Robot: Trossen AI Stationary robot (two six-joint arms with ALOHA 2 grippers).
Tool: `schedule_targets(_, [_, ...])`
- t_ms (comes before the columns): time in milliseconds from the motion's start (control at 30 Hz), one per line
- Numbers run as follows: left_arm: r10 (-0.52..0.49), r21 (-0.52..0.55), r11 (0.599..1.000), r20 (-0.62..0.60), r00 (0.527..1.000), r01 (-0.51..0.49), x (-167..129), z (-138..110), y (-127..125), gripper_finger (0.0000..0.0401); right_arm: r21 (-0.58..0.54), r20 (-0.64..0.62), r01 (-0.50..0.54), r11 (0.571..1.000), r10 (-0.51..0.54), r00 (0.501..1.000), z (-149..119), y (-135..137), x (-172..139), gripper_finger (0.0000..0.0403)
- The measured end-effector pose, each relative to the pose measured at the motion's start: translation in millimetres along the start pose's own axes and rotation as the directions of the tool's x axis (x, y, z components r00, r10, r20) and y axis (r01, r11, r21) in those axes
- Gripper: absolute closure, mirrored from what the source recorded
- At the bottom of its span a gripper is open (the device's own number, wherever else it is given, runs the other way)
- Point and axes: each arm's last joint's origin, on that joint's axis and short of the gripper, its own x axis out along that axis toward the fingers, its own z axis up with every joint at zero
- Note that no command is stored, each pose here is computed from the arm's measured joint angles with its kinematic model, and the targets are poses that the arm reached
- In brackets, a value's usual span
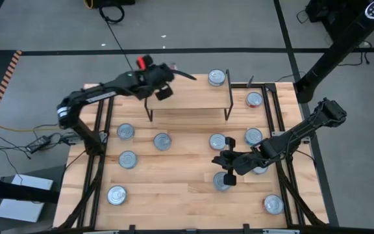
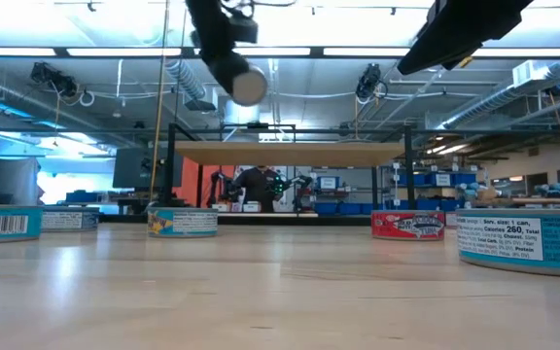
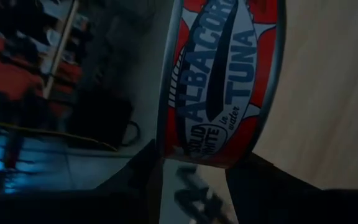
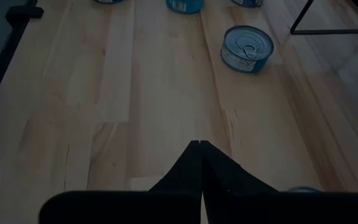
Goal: Stack canned seafood by type on shelf
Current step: Put the red tuna can on the shelf
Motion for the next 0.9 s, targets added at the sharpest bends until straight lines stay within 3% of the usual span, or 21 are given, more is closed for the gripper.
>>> schedule_targets(300, [0.086, 0.135, 0.987, 0.044, 0.995, -0.092, 33.7, 28.6, -53.9, 0.0258, 0.006, -0.002, -0.003, 1.000, 0.003, 1.000, -0.1, 0.2, 0.0, 0.0395])
schedule_targets(533, [0.144, 0.271, 0.953, -0.010, 0.990, -0.136, 61.6, 30.2, -83.9, 0.0258, 0.004, -0.010, 0.000, 1.000, 0.000, 1.000, -1.0, -0.2, 0.0, 0.0395])
schedule_targets(900, [0.137, 0.324, 0.939, -0.028, 0.990, -0.120, 69.3, 28.6, -93.7, 0.0258, 0.001, -0.017, 0.002, 1.000, -0.002, 1.000, -1.7, -0.3, -0.1, 0.0395])
